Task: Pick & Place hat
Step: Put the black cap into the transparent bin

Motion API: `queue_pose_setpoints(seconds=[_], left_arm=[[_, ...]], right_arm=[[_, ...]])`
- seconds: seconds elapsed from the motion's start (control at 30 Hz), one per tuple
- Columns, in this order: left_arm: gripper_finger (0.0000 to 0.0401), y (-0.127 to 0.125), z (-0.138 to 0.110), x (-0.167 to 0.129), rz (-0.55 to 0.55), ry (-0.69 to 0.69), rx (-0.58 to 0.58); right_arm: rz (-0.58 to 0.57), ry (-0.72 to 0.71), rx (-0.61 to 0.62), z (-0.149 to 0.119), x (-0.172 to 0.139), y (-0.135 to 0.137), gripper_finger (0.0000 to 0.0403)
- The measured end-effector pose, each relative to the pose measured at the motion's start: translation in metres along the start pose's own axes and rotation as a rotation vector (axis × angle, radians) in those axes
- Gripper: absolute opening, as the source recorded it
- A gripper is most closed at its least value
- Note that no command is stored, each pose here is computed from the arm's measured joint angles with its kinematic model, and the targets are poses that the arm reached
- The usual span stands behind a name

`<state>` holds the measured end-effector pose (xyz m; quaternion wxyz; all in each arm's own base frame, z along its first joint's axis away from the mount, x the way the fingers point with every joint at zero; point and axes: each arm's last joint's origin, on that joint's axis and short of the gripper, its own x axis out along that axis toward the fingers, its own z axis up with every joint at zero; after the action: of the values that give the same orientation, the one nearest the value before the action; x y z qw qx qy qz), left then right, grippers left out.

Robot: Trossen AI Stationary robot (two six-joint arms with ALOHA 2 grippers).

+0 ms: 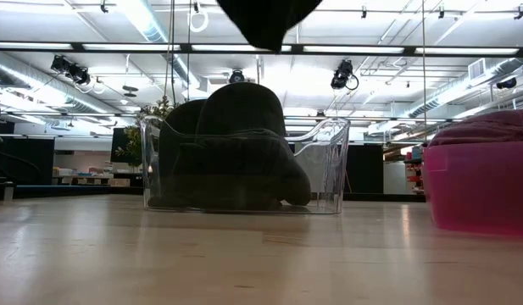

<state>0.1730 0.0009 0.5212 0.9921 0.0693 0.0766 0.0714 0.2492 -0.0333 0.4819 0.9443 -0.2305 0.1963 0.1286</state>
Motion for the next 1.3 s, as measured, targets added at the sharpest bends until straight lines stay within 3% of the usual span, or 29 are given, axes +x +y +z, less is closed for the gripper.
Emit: queue_pose_setpoints(seconds=[0.13, 0.43, 0.73, 1.03, 1.3], left_arm=[[0.0085, 0.0, -0.003, 0.0, 0.003, 0.027, 0.003], [0.0085, 0.0, -0.006, 0.0, 0.004, 0.063, 0.003], [0.0085, 0.001, -0.007, 0.0, 0.064, 0.074, 0.032], [0.0085, 0.001, -0.007, 0.0, 0.064, 0.076, 0.032], [0.0085, 0.0, -0.008, 0.004, 0.063, 0.085, 0.033]], right_arm=[[0.016, 0.091, -0.072, 0.004, 0.017, 0.017, 0.0001], [-0.006, 0.315, -0.271, 0.01, 0.023, 0.062, 0.0001], [0.127, 0.467, -0.333, -0.022, 0.057, 0.095, 0.0001], [0.181, 0.453, -0.455, -0.056, 0.094, 0.108, 0.0], [0.3, 0.466, -0.436, -0.07, 0.121, 0.111, 0.0]])
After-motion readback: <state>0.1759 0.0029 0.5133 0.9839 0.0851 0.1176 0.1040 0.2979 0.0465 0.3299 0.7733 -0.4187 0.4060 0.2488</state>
